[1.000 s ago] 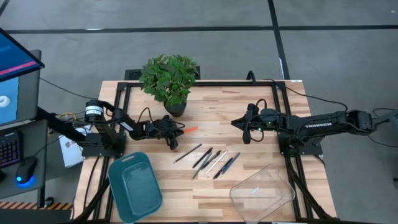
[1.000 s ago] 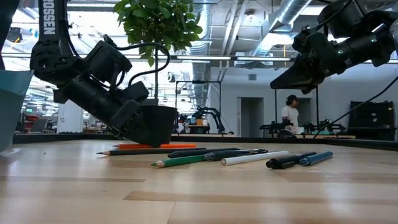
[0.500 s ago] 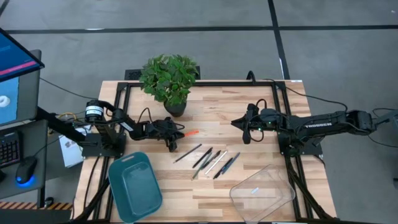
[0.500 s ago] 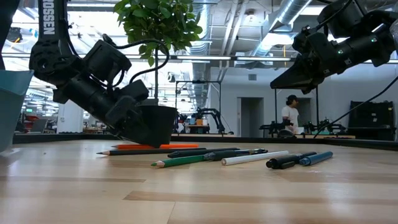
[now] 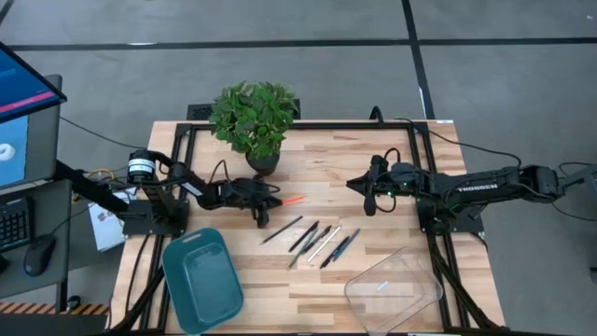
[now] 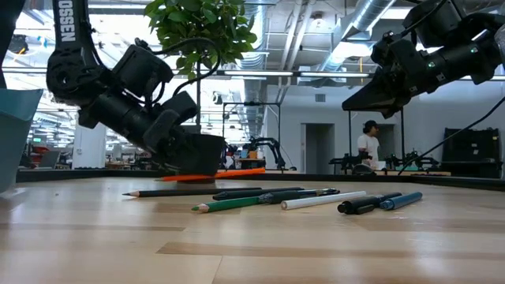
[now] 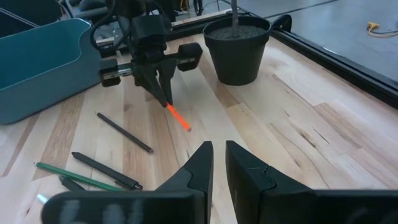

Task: Sort pens & pencils
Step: Put the orange pencil into the blue bin

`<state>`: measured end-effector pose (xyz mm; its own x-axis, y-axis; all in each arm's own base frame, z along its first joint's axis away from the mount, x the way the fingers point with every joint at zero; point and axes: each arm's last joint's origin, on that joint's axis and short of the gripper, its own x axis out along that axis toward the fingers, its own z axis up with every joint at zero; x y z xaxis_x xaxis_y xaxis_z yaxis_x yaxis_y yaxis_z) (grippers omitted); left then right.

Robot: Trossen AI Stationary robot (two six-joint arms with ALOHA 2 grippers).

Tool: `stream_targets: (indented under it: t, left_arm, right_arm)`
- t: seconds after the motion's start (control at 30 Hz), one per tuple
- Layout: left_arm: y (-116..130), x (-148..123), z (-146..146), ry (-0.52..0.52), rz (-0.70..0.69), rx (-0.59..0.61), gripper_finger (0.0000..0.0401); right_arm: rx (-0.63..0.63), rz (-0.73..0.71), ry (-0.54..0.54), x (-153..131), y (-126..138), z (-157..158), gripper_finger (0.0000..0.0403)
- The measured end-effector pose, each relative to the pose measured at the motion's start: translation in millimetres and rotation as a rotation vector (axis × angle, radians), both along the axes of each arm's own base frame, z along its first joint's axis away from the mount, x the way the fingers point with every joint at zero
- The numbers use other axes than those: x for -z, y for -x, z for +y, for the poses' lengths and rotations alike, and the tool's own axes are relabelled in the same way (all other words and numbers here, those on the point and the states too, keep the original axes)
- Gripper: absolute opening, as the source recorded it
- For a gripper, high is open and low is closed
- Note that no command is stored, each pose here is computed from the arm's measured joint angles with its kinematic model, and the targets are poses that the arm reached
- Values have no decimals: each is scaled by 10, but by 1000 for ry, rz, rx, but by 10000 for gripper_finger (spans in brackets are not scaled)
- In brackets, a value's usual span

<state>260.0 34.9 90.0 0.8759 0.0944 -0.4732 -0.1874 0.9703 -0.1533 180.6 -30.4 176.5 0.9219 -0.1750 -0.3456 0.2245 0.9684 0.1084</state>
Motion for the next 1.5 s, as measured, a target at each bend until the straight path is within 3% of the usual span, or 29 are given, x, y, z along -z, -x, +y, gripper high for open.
stream_targets:
  t: [0.43,0.63,1.1,1.3,1.5]
  left_arm:
    - [-227,-146,4,-11,-8,107,3]
    - [-245,-403,29,-48,-3,122,4]
    - [222,-1265,-29,-127,-59,120,3]
    - [429,-1464,-47,-155,-93,112,1]
    - [573,-1497,-78,-131,-51,145,3]
  right_arm:
    - [0,0,0,0,0,0,66]
    - [0,1,0,1,0,0,66]
    - [0,0,0,-1,0,0,66]
    - [0,-8,1,-8,-2,0,66]
    - [1,-15,2,-13,-5,-2,66]
